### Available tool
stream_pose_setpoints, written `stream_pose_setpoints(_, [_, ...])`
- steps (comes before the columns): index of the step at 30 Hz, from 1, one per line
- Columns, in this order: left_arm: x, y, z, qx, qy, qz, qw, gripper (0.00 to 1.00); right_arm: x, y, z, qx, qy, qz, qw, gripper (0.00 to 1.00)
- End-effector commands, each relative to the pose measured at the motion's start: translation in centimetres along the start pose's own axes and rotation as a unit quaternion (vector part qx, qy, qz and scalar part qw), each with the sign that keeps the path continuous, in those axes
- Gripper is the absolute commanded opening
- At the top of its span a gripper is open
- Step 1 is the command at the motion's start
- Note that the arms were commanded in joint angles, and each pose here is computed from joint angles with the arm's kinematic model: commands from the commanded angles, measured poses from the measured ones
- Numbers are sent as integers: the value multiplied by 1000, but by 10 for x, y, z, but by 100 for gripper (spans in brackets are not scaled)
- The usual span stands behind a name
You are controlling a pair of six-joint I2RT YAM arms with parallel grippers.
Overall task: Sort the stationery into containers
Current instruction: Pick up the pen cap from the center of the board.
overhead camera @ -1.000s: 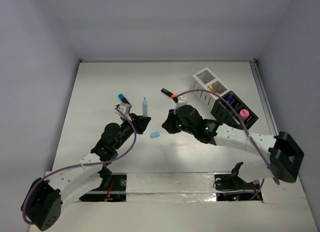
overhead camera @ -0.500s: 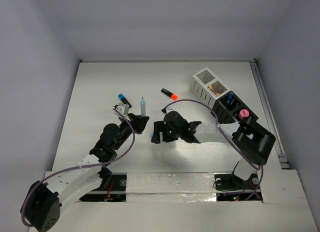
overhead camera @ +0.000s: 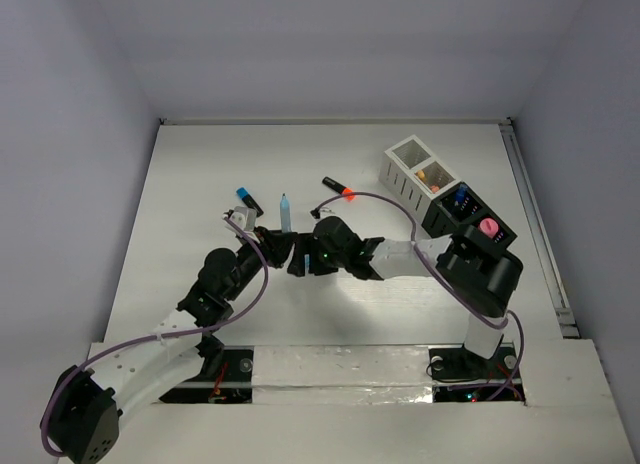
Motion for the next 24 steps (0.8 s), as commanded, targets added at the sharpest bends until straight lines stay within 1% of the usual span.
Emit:
stream_pose_setpoints(1, [2,-5,20,1,-39,-8,999,0,14,-4,9,-24,-24,-44,998,76])
stream_pose_setpoints(4, [1,-5,20,1,-38,-8,999,0,20,-11,9,-48,-17,-77,996,74])
stream_pose_setpoints(5, [1,-5,20,2,-40,-8,999,0,21,-6,14,-56,-20,-79,995,74])
stream_pose_setpoints(6, [1,-5,21,1,-40,-8,999,0,21,-12,12,-60,-13,-99,993,72])
stream_pose_setpoints(9, [0,-3,23,1,-49,7,999,0,23,-16,14,-66,-15,-123,990,69])
stream_pose_setpoints(14, [-1,-2,24,1,-53,13,998,0,32,-17,15,-74,-14,-129,989,68])
stream_pose_setpoints(17, [-1,-1,25,2,-54,17,998,0,37,-13,18,-79,-16,-128,989,63])
stream_pose_setpoints(18, [-2,-1,25,1,-54,18,998,0,40,-17,18,-82,-13,-139,987,59])
stream_pose_setpoints(21, [-2,0,26,1,-57,20,998,0,42,-14,16,-92,-9,-148,985,53])
stream_pose_setpoints(24, [-3,-1,27,2,-60,20,998,0,43,-18,16,-97,-4,-159,982,50])
Point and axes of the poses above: each gripper's point midway between its finger pads, its own x axis out along the fingers, its own y axis along the line the jaws close on, z = x × y, the point moved 8 cm from there along -x, back along the fingers, and after that the axes turned 9 degrees about x, right-handed, at the moved point
